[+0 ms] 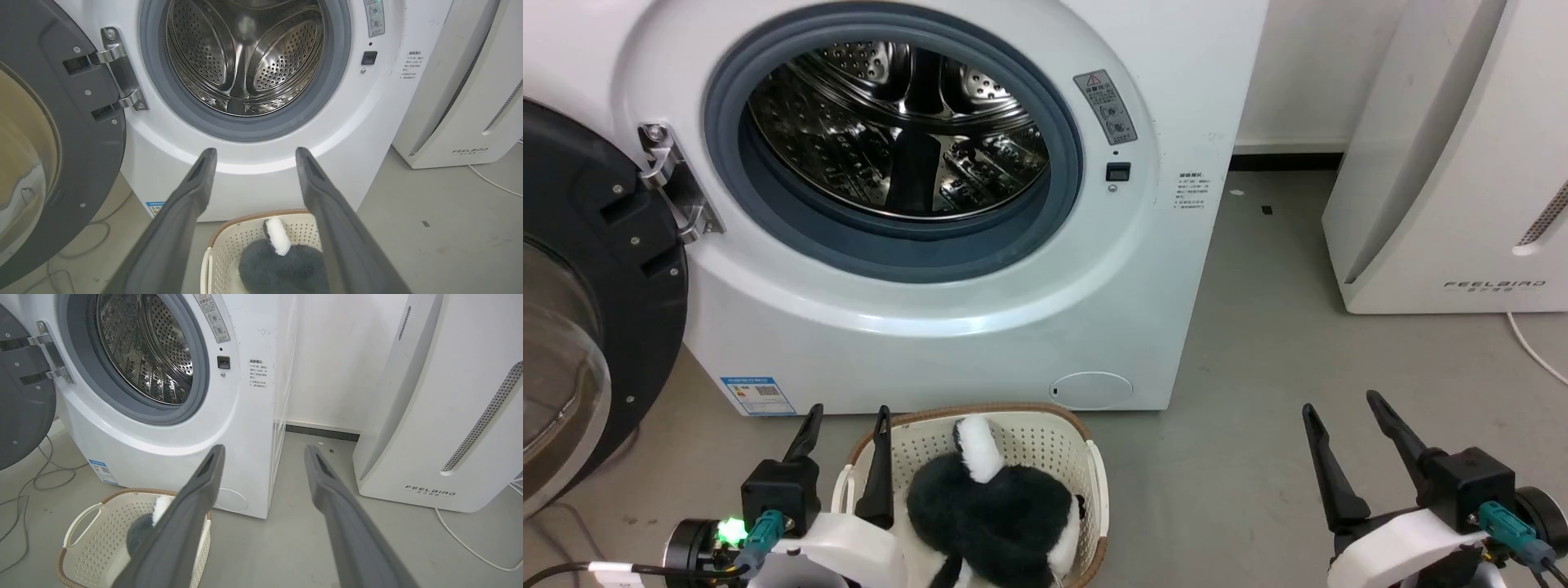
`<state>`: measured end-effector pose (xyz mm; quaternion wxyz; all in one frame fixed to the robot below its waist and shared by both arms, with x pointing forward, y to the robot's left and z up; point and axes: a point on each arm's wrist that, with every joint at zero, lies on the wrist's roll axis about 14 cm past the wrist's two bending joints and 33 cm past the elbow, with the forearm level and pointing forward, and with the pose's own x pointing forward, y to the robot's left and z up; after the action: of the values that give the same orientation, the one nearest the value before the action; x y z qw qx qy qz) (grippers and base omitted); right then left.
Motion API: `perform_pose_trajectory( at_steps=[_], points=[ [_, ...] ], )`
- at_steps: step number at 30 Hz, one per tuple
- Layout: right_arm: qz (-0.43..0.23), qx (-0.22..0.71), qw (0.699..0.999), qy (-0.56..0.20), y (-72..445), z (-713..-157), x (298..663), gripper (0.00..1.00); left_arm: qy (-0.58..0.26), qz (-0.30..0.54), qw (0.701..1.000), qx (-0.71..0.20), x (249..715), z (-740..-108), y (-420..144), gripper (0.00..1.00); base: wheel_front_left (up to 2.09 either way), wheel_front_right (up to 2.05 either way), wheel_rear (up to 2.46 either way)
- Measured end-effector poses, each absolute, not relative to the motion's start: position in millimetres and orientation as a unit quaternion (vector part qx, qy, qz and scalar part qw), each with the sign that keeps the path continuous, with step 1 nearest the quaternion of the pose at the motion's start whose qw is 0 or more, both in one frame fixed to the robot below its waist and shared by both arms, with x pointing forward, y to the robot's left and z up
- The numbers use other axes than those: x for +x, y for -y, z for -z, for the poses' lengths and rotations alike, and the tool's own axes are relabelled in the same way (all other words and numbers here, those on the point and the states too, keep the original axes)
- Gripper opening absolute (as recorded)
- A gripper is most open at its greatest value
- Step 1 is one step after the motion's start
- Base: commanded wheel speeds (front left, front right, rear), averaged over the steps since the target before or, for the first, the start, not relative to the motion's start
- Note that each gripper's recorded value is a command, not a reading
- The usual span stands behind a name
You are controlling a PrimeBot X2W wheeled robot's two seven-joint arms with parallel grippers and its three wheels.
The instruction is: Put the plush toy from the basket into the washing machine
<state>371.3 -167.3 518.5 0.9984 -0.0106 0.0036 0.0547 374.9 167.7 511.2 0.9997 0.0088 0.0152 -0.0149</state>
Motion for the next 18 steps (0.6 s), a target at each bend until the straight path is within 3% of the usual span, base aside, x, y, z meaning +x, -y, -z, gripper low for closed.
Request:
perform_pose_trajectory(
  at_steps=[18],
  points=[
    [-0.039, -0.001, 0.999, -0.011, 177.9, -505.8, 386.5, 1.0, -0.062, 0.039, 0.997, -0.005, 399.6, -471.8, -151.3, 1.0, 0.0, 0.0, 0.0]
  ],
)
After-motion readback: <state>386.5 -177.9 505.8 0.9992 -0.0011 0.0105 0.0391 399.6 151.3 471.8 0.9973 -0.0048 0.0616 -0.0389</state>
